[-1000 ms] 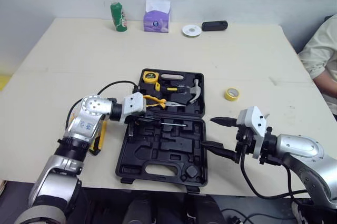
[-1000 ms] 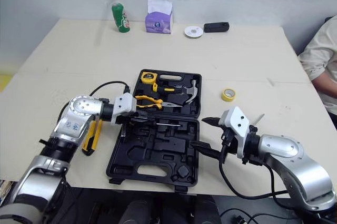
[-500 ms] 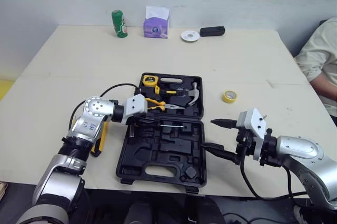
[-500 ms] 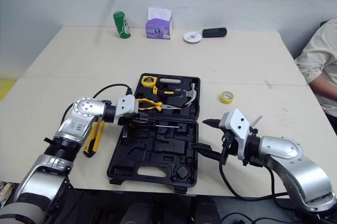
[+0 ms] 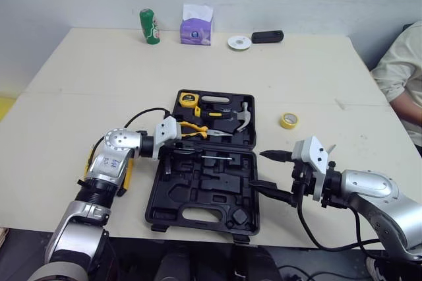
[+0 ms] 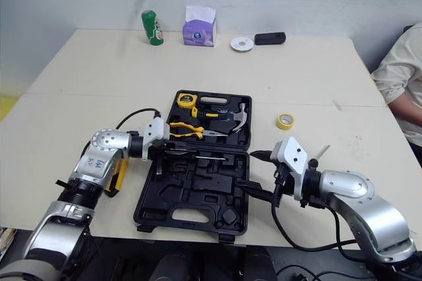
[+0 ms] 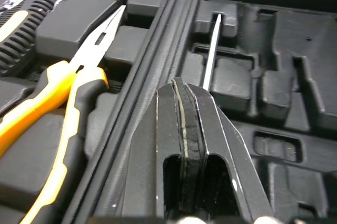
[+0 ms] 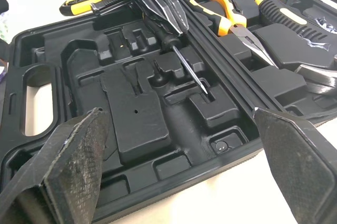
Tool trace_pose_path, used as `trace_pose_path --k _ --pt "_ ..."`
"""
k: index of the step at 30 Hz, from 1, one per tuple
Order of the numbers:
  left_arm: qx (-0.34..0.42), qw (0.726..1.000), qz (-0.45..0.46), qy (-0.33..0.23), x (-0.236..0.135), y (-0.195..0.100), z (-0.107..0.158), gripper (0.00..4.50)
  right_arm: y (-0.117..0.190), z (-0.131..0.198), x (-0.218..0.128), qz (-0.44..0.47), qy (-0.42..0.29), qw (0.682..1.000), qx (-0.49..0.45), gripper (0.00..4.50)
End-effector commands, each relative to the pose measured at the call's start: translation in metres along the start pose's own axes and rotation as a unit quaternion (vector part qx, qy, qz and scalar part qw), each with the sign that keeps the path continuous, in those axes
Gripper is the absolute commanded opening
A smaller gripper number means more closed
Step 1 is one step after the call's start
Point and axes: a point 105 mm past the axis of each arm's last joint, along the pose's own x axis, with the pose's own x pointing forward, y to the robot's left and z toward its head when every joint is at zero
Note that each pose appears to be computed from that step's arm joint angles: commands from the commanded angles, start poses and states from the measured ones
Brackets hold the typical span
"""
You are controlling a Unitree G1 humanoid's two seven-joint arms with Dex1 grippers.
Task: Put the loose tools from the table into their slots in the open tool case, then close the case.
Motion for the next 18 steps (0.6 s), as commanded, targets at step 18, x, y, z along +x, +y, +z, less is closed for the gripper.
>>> trace_pose_path --k 18 --pt "0.059 0.983 -0.038 0.171 -0.004 -0.017 -0.065 0.05 -0.005 0.015 -0.002 -0.015 -0.030 0.999 -0.016 4.50"
